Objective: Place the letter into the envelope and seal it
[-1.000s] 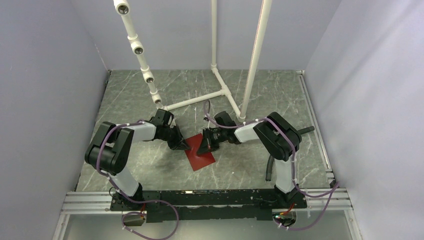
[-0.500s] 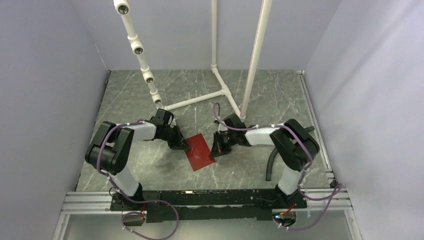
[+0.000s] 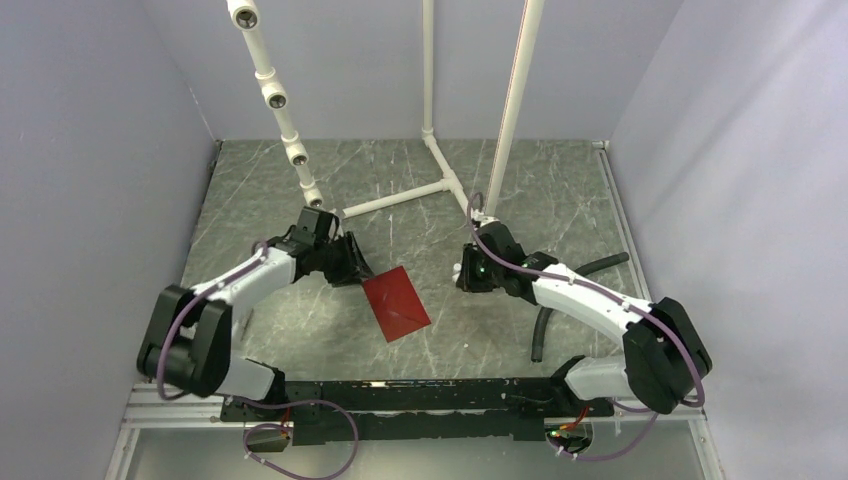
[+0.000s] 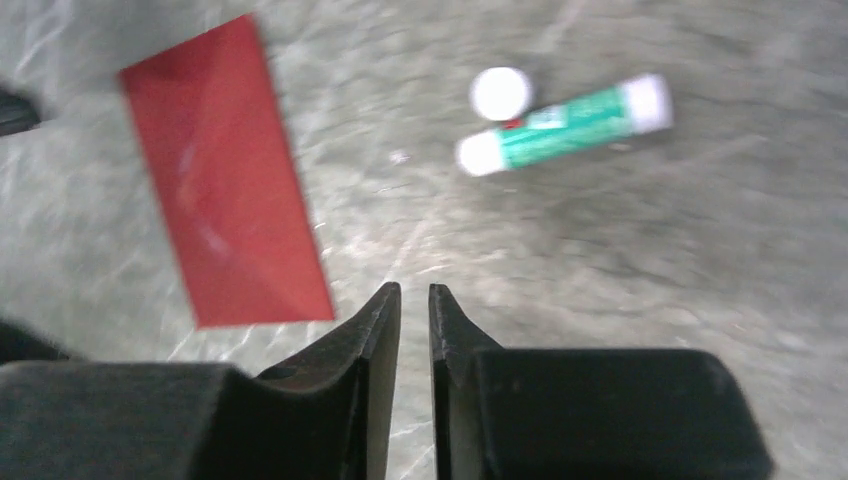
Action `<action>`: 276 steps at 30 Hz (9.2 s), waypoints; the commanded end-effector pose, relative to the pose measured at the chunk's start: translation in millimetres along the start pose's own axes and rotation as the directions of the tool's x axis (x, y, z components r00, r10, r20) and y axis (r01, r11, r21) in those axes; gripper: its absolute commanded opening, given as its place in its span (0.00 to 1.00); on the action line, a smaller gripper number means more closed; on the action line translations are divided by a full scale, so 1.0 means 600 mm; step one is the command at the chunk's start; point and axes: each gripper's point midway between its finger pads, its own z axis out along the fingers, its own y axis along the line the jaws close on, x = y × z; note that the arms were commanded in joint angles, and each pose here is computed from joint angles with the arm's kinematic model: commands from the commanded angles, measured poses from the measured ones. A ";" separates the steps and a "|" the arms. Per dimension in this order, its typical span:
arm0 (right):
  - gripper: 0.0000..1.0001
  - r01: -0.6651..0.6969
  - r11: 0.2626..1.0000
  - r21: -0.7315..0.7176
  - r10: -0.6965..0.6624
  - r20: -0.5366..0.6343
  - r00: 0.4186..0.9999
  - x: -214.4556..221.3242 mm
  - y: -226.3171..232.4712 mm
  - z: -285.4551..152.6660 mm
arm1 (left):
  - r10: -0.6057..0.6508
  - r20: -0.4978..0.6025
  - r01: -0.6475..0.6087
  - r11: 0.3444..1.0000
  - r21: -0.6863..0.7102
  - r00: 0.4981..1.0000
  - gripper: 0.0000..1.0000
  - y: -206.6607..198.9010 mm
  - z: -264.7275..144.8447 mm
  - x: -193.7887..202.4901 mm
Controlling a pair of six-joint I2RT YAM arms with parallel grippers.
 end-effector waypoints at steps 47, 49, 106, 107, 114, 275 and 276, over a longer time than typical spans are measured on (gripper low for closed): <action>0.31 -0.383 0.728 0.569 0.321 0.210 0.923 -0.045 -0.170 0.071 | -0.020 0.411 0.013 1.000 0.019 0.912 0.93 -0.038 -0.151 -0.076; 0.34 -0.380 0.734 0.563 0.324 0.200 0.924 -0.040 -0.169 0.072 | -0.009 0.404 -0.003 1.000 0.030 0.915 0.93 -0.044 -0.150 -0.076; 0.13 -0.285 0.874 -0.395 0.415 0.297 0.860 -0.171 0.126 -0.086 | 0.313 -0.001 -0.210 0.640 0.739 0.950 0.49 -0.346 -0.052 0.066; 0.13 -0.287 0.871 -0.398 0.418 0.296 0.859 -0.173 0.127 -0.086 | 0.316 0.000 -0.213 0.640 0.738 0.949 0.46 -0.345 -0.053 0.068; 0.15 -0.263 0.872 -0.414 0.399 0.286 0.871 -0.173 0.136 -0.085 | 0.324 0.042 -0.244 0.614 0.751 0.945 0.03 -0.353 -0.062 0.065; 0.00 0.455 0.561 -0.691 -0.020 0.538 0.843 -0.245 0.337 -0.388 | 0.643 0.410 -0.580 0.066 0.812 0.647 0.02 -0.444 -0.366 0.103; 0.00 0.527 0.470 -0.708 -0.065 0.568 0.820 -0.221 0.346 -0.404 | 0.668 0.396 -0.548 0.022 0.836 0.631 0.03 -0.439 -0.378 0.117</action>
